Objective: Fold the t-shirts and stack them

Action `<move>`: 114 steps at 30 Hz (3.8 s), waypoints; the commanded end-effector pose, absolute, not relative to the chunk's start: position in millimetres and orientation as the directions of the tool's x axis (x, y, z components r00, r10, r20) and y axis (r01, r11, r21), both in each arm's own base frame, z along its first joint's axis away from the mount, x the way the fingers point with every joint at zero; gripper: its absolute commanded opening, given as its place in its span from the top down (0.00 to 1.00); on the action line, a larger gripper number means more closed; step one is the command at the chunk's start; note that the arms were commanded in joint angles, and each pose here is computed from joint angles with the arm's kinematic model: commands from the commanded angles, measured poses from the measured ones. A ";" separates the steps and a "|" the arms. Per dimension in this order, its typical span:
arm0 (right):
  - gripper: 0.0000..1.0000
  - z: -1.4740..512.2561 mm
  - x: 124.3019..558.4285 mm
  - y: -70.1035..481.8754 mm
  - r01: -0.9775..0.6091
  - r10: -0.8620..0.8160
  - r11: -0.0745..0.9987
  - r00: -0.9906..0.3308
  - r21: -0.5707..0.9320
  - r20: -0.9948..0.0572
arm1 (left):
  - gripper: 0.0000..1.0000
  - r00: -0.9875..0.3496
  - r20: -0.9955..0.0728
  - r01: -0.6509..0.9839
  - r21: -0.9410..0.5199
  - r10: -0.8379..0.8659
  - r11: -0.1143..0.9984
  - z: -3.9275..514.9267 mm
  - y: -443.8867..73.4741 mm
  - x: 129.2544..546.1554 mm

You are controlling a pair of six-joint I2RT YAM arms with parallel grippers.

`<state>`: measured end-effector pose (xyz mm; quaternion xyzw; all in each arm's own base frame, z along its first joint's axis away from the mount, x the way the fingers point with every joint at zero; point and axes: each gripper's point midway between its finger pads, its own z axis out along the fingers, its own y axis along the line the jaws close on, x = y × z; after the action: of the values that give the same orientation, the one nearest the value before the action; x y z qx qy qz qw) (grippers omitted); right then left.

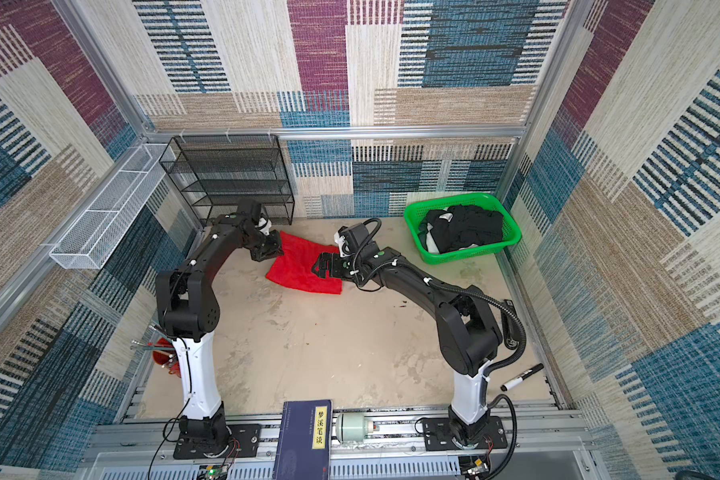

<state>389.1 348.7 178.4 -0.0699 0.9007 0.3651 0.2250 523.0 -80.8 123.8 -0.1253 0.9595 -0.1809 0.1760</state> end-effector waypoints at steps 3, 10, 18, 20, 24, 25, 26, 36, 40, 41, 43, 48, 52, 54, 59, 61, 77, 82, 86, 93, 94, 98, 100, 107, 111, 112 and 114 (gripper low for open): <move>0.01 179.1 392.0 356.3 -0.301 0.026 0.711 -0.892 0.635 -0.452 | 1.00 -0.909 -0.240 -0.265 -0.301 -0.341 0.916 115.8 -22.7 509.4; 0.01 167.9 391.2 359.6 -0.299 -0.004 0.716 -0.905 0.631 -0.425 | 1.00 -0.894 -0.207 -0.333 -0.283 -0.396 0.899 105.2 32.1 496.1; 0.01 163.4 390.9 360.9 -0.298 -0.020 0.720 -0.912 0.626 -0.410 | 0.98 -0.865 -0.177 -0.428 -0.227 -0.470 0.875 92.3 82.8 476.2; 0.01 163.2 390.3 360.1 -0.295 -0.021 0.722 -0.913 0.625 -0.408 | 0.82 -0.865 -0.167 -0.440 -0.203 -0.474 0.875 88.8 90.3 472.4; 0.01 162.5 388.8 358.8 -0.291 -0.021 0.725 -0.916 0.624 -0.402 | 0.70 -0.849 -0.209 -0.478 -0.087 -0.485 0.874 97.6 112.3 465.8; 0.01 162.1 388.4 358.7 -0.289 -0.020 0.725 -0.916 0.625 -0.401 | 0.67 -0.843 -0.222 -0.487 -0.074 -0.490 0.870 100.4 115.1 464.9; 0.01 162.1 388.1 358.4 -0.287 -0.018 0.725 -0.917 0.626 -0.399 | 0.64 -0.840 -0.231 -0.488 -0.074 -0.491 0.870 101.9 114.5 464.9; 0.01 159.4 386.3 359.5 -0.268 -0.007 0.720 -0.925 0.640 -0.380 | 0.62 -0.855 -0.193 -0.464 -0.135 -0.482 0.876 79.0 77.8 460.6; 0.01 159.4 383.2 357.7 -0.255 -0.001 0.723 -0.930 0.642 -0.369 | 0.62 -0.858 -0.137 -0.483 -0.113 -0.495 0.868 55.8 77.7 454.6; 0.01 160.1 381.9 356.6 -0.251 0.004 0.723 -0.930 0.644 -0.367 | 0.61 -0.860 -0.124 -0.484 -0.107 -0.495 0.868 51.3 77.7 453.4; 0.01 160.6 379.6 353.9 -0.241 0.013 0.725 -0.932 0.645 -0.362 | 0.60 -0.861 -0.114 -0.485 -0.106 -0.495 0.868 47.3 77.2 452.3; 0.01 169.6 370.3 343.6 -0.217 0.050 0.725 -0.930 0.653 -0.364 | 0.58 -0.853 -0.156 -0.483 -0.126 -0.498 0.867 59.8 76.6 453.8; 0.01 169.9 362.7 320.6 -0.171 0.083 0.775 -0.927 0.609 -0.366 | 0.55 -0.834 -0.242 -0.444 -0.238 -0.496 0.864 91.7 60.7 457.4; 0.01 173.5 357.9 302.9 -0.151 0.106 0.799 -0.917 0.582 -0.384 | 0.54 -0.833 -0.274 -0.406 -0.288 -0.481 0.867 111.8 43.9 448.3; 0.01 187.2 334.1 246.8 -0.122 0.184 0.843 -0.849 0.523 -0.495 | 0.38 -0.858 -0.352 -0.223 -0.401 -0.374 0.889 147.9 -25.4 390.4; 0.01 182.6 320.4 214.9 -0.089 0.222 0.870 -0.807 0.485 -0.547 | 0.29 -0.860 -0.399 -0.141 -0.414 -0.318 0.899 156.5 -51.3 359.7; 0.01 202.3 283.7 32.1 0.101 0.132 0.987 -0.044 0.127 -0.990 | 0.00 -0.527 -0.850 -0.084 0.065 0.011 0.994 147.1 -12.8 285.2; 0.01 175.4 272.1 16.7 0.137 0.074 0.987 0.074 0.084 -0.995 | 0.00 -0.425 -0.896 -0.053 0.165 0.127 0.985 132.6 -11.3 299.1; 0.01 184.2 269.2 7.8 0.144 0.102 0.981 0.169 0.127 -0.980 | 0.00 -0.377 -0.916 -0.068 0.176 0.138 0.982 125.3 -11.7 314.2; 0.01 194.9 301.9 11.9 0.129 0.051 0.989 0.212 0.080 -0.976 | 0.00 -0.250 -0.948 -0.033 0.214 0.199 0.976 132.1 -22.8 355.5; 0.01 189.4 313.6 16.0 0.130 0.032 0.990 0.168 0.054 -0.985 | 0.00 -0.241 -0.952 -0.028 0.203 0.190 0.979 132.0 -24.0 361.0; 0.01 184.6 326.9 22.7 0.116 -0.120 0.987 0.105 -0.108 -0.987 | 0.00 -0.240 -0.954 -0.026 0.192 0.180 0.981 117.1 -18.2 379.0; 0.01 189.7 315.8 -0.1 0.177 -0.059 0.984 0.154 -0.031 -0.986 | 0.00 -0.257 -0.961 -0.050 0.118 0.101 0.992 108.8 -4.8 376.0; 0.01 176.6 323.7 8.6 0.067 -0.062 0.996 0.185 -0.051 -0.981 | 0.00 -0.287 -0.953 0.088 0.077 0.100 0.993 100.5 -16.4 387.4; 0.01 157.0 361.7 -4.4 0.076 0.002 0.997 0.049 0.006 -0.999 | 0.00 -0.351 -0.932 0.066 0.066 0.085 0.996 95.5 -10.7 400.0; 0.01 145.3 376.8 -8.7 0.075 0.028 0.997 -0.036 0.025 -0.999 | 0.01 -0.354 -0.932 0.063 0.060 0.078 0.996 95.6 -9.2 400.6; 0.01 151.9 370.5 -8.9 0.038 0.039 0.998 0.010 0.039 -0.999 | 0.00 -0.354 -0.932 0.065 0.058 0.078 0.996 95.2 -9.3 400.2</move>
<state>368.9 -15.6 156.2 0.0318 0.6965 -0.0397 0.7158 402.4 -6.8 105.3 0.0388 0.8092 0.0156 0.5860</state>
